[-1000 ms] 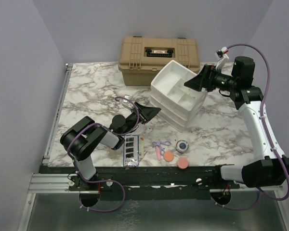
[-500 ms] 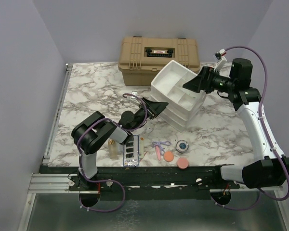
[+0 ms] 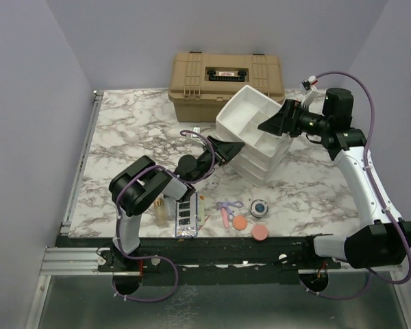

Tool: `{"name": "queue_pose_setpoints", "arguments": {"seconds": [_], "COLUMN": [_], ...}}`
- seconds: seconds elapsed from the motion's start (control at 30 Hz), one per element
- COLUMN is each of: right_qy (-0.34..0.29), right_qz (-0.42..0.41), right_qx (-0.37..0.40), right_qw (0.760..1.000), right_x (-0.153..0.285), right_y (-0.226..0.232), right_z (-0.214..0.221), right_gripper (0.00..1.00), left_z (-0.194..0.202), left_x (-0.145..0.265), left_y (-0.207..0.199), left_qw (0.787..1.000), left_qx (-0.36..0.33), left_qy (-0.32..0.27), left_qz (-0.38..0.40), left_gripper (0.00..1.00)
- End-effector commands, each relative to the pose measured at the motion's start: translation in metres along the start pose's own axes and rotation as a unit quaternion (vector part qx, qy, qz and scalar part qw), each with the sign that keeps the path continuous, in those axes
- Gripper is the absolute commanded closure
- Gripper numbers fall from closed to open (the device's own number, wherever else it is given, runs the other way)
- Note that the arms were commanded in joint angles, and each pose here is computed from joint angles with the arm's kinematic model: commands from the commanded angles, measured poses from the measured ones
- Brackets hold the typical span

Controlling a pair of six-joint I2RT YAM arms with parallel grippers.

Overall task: Organize the makeup
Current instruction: Open the drawer in the storage box.

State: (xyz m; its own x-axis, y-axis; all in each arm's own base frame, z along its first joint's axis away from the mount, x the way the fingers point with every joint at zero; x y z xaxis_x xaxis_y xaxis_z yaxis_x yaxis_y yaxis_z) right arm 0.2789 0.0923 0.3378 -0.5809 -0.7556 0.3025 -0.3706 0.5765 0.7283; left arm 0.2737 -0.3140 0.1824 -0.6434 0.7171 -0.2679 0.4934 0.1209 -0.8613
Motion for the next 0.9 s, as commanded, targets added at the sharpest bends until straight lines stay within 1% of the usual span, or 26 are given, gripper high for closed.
{"name": "queue_pose_setpoints", "arguments": {"seconds": [0.0, 0.17, 0.27, 0.4, 0.7, 0.87], "right_qy": [-0.002, -0.006, -0.017, -0.029, -0.046, -0.045], "right_qz": [0.003, 0.042, 0.068, 0.095, 0.153, 0.160], "right_qx": [-0.002, -0.011, -0.017, -0.025, -0.057, -0.074], "right_qw": [1.000, 0.999, 0.997, 0.995, 0.986, 0.983], "right_x": [-0.002, -0.007, -0.008, -0.010, -0.018, -0.023], "right_y": [-0.003, -0.018, -0.026, -0.035, -0.056, -0.065], "right_z": [0.005, 0.011, 0.014, 0.016, 0.020, 0.024], "right_gripper": [0.09, 0.10, 0.10, 0.10, 0.11, 0.11], "left_z": [-0.018, -0.019, -0.020, -0.019, -0.017, -0.016], "left_x": [-0.002, -0.008, -0.010, -0.006, 0.007, 0.014], "left_y": [-0.044, -0.051, -0.054, -0.055, -0.055, -0.056], "left_qw": [0.987, 0.984, 0.983, 0.983, 0.985, 0.985], "left_qx": [-0.024, -0.029, -0.029, -0.028, -0.036, -0.042], "left_qy": [-0.069, -0.066, -0.062, -0.059, -0.051, -0.045], "left_qz": [0.145, 0.164, 0.173, 0.171, 0.161, 0.158], "left_gripper": [0.32, 0.40, 0.46, 0.50, 0.54, 0.55]}}
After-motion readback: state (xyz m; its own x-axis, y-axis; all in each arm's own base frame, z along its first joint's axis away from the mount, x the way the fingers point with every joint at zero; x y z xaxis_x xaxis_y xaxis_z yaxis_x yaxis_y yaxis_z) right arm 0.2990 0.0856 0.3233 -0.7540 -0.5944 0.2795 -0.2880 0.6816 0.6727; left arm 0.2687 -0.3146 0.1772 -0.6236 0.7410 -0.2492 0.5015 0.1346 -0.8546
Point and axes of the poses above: each gripper's point midway between its finger pads, its own x axis back along the fingers, its own y axis along the line the jaws close on, z = x × y, the point moved 9 cm from there along x, back along the fingers, and after that the axes turned 10 degrees about -x, right-handed, at the moved point
